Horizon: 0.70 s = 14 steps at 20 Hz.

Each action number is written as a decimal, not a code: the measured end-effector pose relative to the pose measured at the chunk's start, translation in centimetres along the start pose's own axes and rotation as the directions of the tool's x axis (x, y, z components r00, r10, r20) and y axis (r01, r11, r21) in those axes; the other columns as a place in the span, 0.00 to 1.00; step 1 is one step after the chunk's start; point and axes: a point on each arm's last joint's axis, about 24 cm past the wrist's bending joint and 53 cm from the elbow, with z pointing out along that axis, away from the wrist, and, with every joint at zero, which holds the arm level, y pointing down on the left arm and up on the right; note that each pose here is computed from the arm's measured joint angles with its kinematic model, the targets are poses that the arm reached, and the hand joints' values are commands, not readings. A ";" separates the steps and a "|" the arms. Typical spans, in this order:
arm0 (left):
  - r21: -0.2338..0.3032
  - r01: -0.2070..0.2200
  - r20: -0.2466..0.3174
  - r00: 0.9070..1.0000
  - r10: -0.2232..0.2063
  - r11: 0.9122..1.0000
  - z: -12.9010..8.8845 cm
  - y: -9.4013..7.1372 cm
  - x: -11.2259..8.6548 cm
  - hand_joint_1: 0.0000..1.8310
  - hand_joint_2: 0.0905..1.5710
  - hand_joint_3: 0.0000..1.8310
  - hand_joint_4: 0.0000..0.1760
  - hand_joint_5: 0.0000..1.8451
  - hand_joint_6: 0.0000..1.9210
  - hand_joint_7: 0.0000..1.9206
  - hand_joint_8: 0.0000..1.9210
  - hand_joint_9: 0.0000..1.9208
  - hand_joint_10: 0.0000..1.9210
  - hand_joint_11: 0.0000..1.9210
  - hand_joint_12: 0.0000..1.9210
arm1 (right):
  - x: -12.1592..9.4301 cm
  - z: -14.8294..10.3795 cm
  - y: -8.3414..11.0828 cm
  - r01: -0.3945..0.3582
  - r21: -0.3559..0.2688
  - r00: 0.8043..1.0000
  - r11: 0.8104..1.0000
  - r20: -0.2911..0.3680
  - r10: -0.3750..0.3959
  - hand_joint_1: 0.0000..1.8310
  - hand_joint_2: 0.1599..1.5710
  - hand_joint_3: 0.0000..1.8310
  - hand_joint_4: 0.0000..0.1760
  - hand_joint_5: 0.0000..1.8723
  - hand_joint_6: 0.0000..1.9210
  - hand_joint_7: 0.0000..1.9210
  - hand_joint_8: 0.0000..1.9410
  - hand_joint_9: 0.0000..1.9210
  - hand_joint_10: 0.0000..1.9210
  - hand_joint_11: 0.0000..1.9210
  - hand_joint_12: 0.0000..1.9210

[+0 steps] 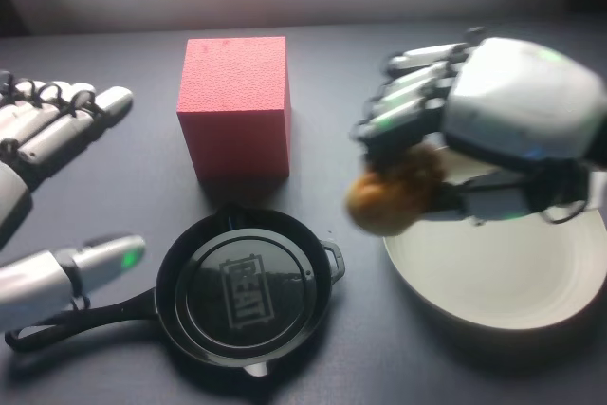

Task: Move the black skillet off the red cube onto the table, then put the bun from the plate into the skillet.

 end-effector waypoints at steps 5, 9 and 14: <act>-0.039 -0.024 0.092 0.995 0.027 0.999 -0.4 1.2 -2.7 0.00 0.75 0.00 0.54 0.05 0.00 0.11 0.00 0.12 0.00 0.00 0.28 | 4.6 4.9 4.2 -0.073 -0.122 0.997 0.990 -0.040 0.069 0.73 0.70 0.00 0.00 0.51 0.48 0.45 0.67 0.44 0.72 0.38 0.80; -0.027 -0.029 0.123 0.992 0.032 0.999 -0.6 0.9 -3.5 0.00 0.80 0.00 0.47 0.04 0.00 0.09 0.00 0.09 0.00 0.00 0.25 | 7.4 7.0 3.4 -0.113 -0.082 0.991 0.990 -0.078 0.106 0.64 0.75 0.00 0.01 0.41 0.64 0.41 0.72 0.32 0.67 0.25 0.82; -0.029 -0.028 0.122 0.992 0.031 0.999 -0.8 0.9 -3.4 0.00 0.82 0.00 0.40 0.05 0.00 0.09 0.00 0.10 0.00 0.00 0.22 | 7.7 7.0 1.8 -0.107 -0.022 0.990 0.994 -0.090 0.104 0.36 0.58 0.00 0.63 0.01 0.00 0.07 0.01 0.06 0.03 0.00 0.29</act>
